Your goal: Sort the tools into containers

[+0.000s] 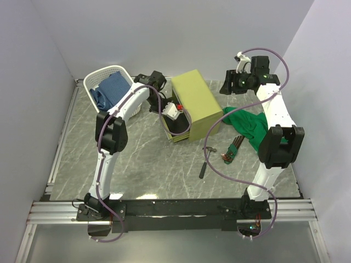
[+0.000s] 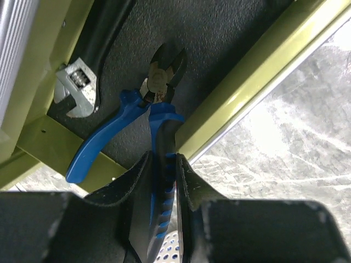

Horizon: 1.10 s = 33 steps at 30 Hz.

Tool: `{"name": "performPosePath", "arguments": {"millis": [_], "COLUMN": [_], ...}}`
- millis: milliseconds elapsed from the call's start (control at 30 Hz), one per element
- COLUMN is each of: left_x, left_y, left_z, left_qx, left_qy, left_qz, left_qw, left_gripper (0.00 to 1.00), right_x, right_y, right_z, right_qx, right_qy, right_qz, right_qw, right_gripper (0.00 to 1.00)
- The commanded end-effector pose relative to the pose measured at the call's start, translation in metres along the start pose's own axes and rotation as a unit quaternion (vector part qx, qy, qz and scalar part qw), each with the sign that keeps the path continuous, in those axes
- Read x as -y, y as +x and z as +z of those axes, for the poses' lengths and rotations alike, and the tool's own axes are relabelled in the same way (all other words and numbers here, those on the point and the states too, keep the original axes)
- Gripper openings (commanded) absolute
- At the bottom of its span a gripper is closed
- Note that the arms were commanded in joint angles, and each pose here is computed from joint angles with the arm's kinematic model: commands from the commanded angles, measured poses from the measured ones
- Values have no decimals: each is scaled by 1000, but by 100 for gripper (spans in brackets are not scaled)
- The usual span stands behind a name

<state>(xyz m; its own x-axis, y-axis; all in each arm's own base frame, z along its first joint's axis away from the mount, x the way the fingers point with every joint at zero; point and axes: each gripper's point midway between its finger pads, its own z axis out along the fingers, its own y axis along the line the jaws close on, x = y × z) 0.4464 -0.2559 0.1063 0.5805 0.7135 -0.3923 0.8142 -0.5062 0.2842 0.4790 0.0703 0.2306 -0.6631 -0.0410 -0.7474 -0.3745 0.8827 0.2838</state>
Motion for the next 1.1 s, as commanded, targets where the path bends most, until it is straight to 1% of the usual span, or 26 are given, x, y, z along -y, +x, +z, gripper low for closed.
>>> {"name": "performPosePath", "arguments": {"millis": [0,100,167,333,367,400,433,467,500,533,567,600,667,733,767,800,900,933,1033,1067], "left_x": [-12,-20,-25,-25,-32,-32,-28,-31,-38,-37,-39,-45,-49,-58,-62,-64,-52,-53,-29,-25], "left_y": [-24,-38,-47,-53,-57,-58,-59,-59,-58,-59,-52,-57,-53,-60,-59,-66,-74,-69,-58,-49], "left_z": [0,3,6,21,22,23,25,23,19,10,0,-17,-38,-68,-81,-101,-127,-134,-124,-120], "left_qx": [29,57,72,90,102,109,113,114,109,110,110,114,115,130,136,149,161,144,117,96], "left_qy": [-18,-36,-46,-48,-62,-66,-64,-74,-95,-106,-121,-149,-176,-210,-227,-244,-262,-278,-274,-277], "left_qz": [30,33,38,44,46,42,35,33,38,34,27,32,25,7,-4,-28,-61,-71,-96,-98], "left_qw": [999,997,996,994,992,991,991,990,989,988,986,982,977,969,964,958,950,947,950,951], "left_gripper": [18,15,14,15,18,31,38,43,48,50,53,58,62,64,67,68,69,69,66,63], "right_x": [-6,-4,-4,-4,-4,-3,-3,-3,-3,-4,-2,-3,-2,-1,-1,0,4,4,7,10], "right_y": [-14,-13,-11,-10,-8,-7,-7,-6,-7,-7,-8,-9,-10,-11,-12,-13,-13,-10,-6,-5], "right_z": [-20,-20,-18,-19,-18,-18,-19,-19,-20,-20,-21,-21,-21,-21,-21,-22,-24,-25,-29,-30], "right_qx": [29,28,26,25,23,22,22,22,22,24,24,25,27,27,28,29,31,28,28,27], "right_qy": [0,0,-3,-4,-4,-5,-5,-4,-4,-5,-3,-4,-3,-4,-3,-1,3,3,2,3], "right_qz": [-16,-10,-7,-1,-1,1,0,1,1,-1,0,-1,0,0,0,-1,2,5,12,14], "right_qw": [999,1000,1000,1000,1000,1000,1000,1000,1000,1000,1000,1000,1000,1000,1000,1000,1000,1000,1000,1000], "right_gripper": [64,64,64,64,64,64,64,64,64,64,64,64,64,64,64,64,64,64,64,64]}}
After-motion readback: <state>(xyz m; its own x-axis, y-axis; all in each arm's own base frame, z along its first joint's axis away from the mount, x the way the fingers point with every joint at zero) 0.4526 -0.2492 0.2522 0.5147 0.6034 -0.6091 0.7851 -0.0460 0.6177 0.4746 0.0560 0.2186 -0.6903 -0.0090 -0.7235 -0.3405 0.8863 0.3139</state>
